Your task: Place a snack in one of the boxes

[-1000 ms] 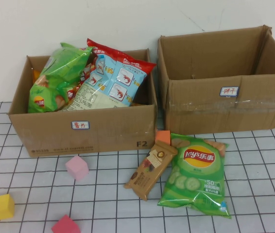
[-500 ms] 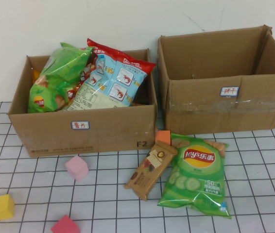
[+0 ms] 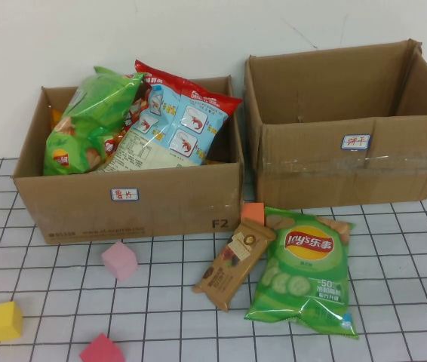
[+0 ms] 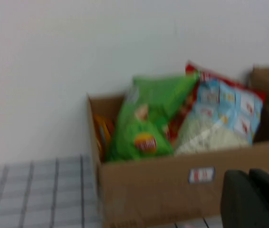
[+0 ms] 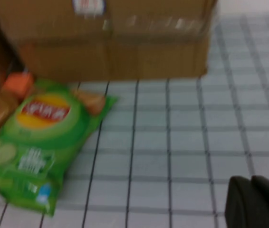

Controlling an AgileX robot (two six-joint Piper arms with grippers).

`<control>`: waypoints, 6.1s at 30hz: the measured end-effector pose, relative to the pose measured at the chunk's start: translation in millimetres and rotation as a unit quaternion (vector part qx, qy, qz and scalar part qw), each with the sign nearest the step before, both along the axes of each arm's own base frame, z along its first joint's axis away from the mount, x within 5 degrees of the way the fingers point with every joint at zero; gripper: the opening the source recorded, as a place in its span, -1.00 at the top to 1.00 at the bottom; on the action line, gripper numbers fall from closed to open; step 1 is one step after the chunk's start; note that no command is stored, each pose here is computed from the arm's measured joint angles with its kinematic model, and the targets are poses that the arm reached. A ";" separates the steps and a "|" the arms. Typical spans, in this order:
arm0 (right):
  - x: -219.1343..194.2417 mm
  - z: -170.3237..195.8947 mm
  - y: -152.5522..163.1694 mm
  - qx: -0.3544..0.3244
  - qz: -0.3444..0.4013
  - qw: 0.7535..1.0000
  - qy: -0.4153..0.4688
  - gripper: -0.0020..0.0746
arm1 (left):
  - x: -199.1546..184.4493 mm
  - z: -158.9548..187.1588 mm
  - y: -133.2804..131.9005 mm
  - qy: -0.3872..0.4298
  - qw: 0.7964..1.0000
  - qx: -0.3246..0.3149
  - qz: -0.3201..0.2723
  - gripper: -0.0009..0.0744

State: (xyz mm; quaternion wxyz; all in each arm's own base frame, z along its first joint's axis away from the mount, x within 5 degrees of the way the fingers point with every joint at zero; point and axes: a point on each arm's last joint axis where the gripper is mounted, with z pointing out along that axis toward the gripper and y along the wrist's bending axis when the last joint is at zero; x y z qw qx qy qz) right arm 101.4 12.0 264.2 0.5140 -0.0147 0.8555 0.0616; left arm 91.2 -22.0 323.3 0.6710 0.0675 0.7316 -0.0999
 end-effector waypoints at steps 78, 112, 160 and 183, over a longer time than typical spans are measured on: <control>201.5 -64.4 123.7 0.372 0.419 0.813 0.160 0.58 | 63.4 -54.0 -23.3 0.272 0.959 -0.041 -0.063 0.98; 371.0 -16.6 256.8 0.356 0.440 0.823 0.044 -0.67 | 59.2 -57.3 -26.3 0.297 0.950 -0.038 -0.083 0.98; 326.9 82.3 226.9 0.188 0.553 0.803 0.118 0.89 | 60.8 -55.9 -25.2 0.287 0.954 -0.037 -0.076 0.98; 353.0 96.7 -64.9 -0.098 0.118 0.964 0.219 0.95 | 60.4 -56.2 -25.5 0.287 0.954 -0.030 -0.081 0.98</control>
